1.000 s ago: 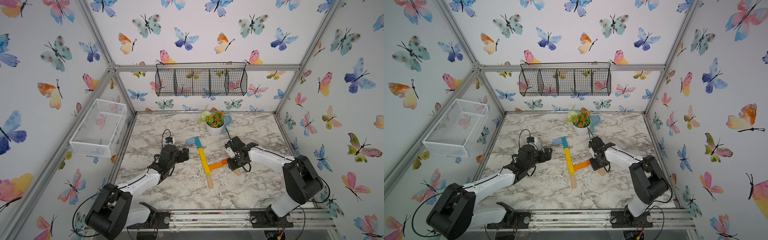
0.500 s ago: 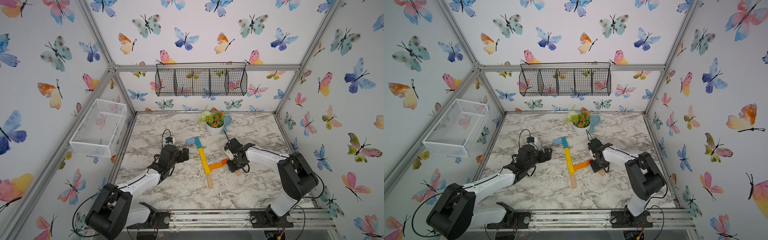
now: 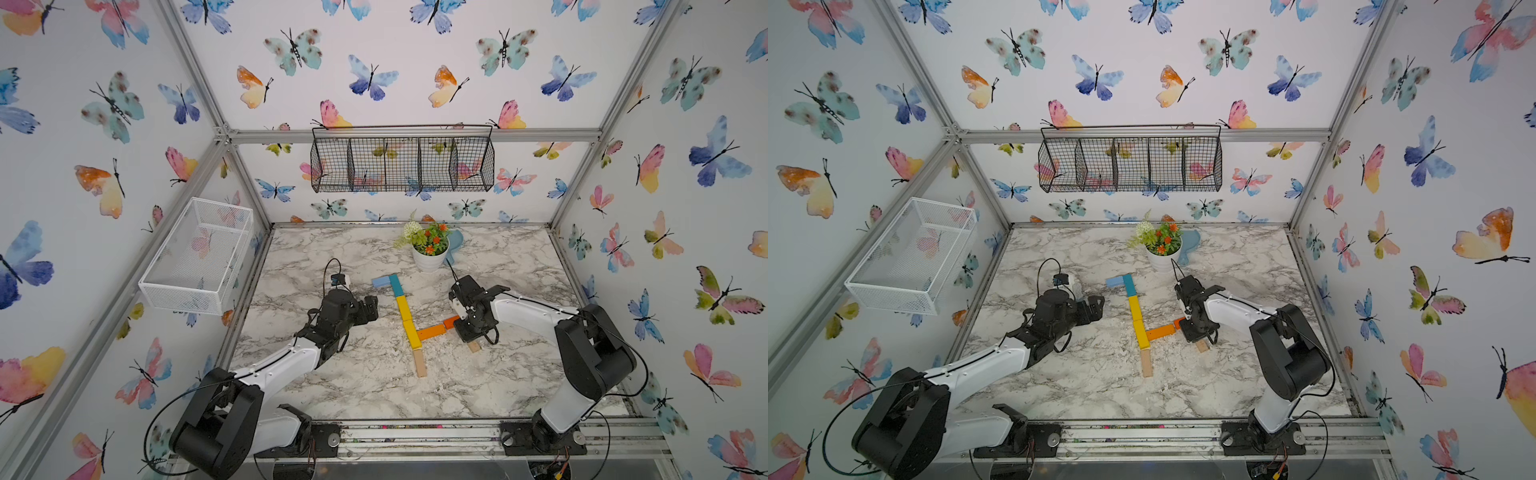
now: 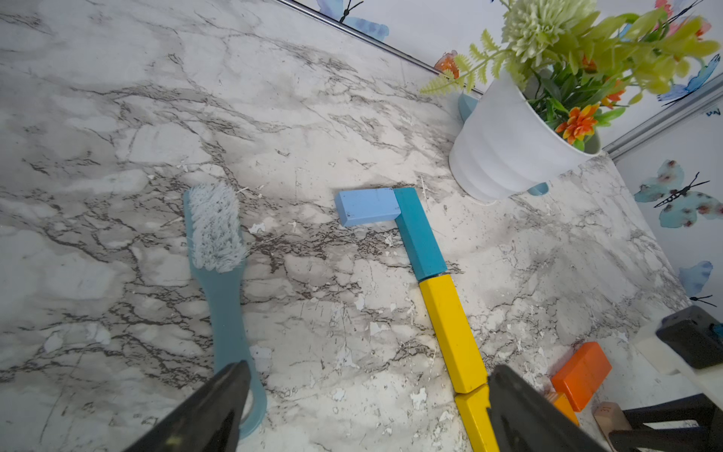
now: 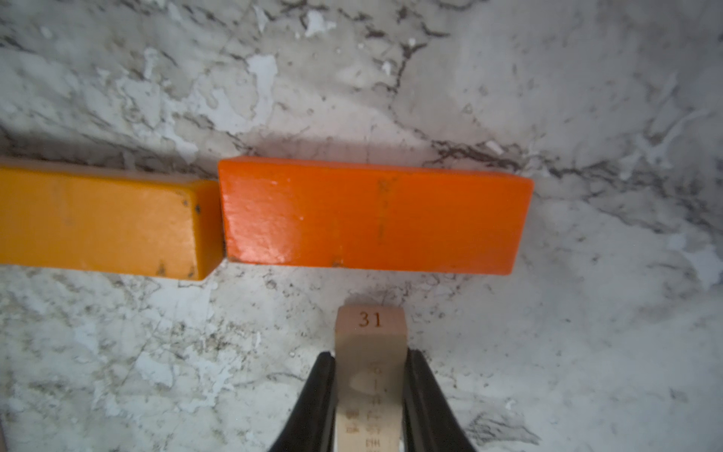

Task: Assemble a giraffe with building blocks
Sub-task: Assemble the building block at the center of the board, then adjust the building block at the center of the board.

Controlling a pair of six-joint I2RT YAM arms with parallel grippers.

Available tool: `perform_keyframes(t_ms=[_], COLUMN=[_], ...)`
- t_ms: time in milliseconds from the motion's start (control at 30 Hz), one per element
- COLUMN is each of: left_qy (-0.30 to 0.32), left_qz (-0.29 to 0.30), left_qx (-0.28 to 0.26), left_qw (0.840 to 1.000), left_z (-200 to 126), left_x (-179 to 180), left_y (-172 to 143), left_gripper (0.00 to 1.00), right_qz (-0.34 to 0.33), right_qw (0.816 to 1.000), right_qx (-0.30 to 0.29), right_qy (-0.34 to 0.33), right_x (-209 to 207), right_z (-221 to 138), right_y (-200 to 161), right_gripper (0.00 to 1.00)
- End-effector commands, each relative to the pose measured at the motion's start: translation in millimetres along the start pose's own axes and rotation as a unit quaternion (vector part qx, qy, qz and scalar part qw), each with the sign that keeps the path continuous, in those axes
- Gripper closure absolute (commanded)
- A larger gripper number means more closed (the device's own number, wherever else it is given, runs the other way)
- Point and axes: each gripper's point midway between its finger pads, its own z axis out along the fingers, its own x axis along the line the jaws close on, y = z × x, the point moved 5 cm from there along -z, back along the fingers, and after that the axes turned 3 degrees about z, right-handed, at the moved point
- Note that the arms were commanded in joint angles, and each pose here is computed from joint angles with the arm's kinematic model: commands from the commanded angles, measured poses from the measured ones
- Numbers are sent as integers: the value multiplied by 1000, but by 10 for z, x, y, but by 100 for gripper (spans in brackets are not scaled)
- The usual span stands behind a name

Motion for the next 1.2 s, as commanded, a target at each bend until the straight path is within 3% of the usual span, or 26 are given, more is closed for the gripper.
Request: perform_keyframes(t_ms=[0, 333, 400, 533, 767, 867, 1167], left_qy=[-8, -8, -7, -9, -14, -16, -19], left_qz=[8, 9, 8, 9, 8, 6, 4], left_qx=[-9, -9, -9, -10, -13, -12, -10], left_qw=[1000, 1000, 1000, 1000, 1000, 1000, 1000], left_z=[-32, -31, -27, -35, -53, -55, -43], left_x=[-24, -22, -20, -24, -40, -40, -39], left_y=[28, 31, 30, 31, 48, 35, 18], left_gripper=[2, 2, 2, 2, 2, 2, 2], right_qz=[-12, -14, -13, -4, 48, 86, 140], right_qw=[1000, 1000, 1000, 1000, 991, 982, 981], right_qx=[24, 19, 16, -8, -118, -167, -127], right_qy=[-13, -19, -21, -26, -51, -14, 53], right_x=[-1, -11, -17, -39, -159, -213, -285], right_z=[72, 64, 51, -79, -553, -590, -174], right_y=[21, 43, 52, 104, 368, 553, 797], right_gripper=[92, 90, 76, 27, 1, 1, 1])
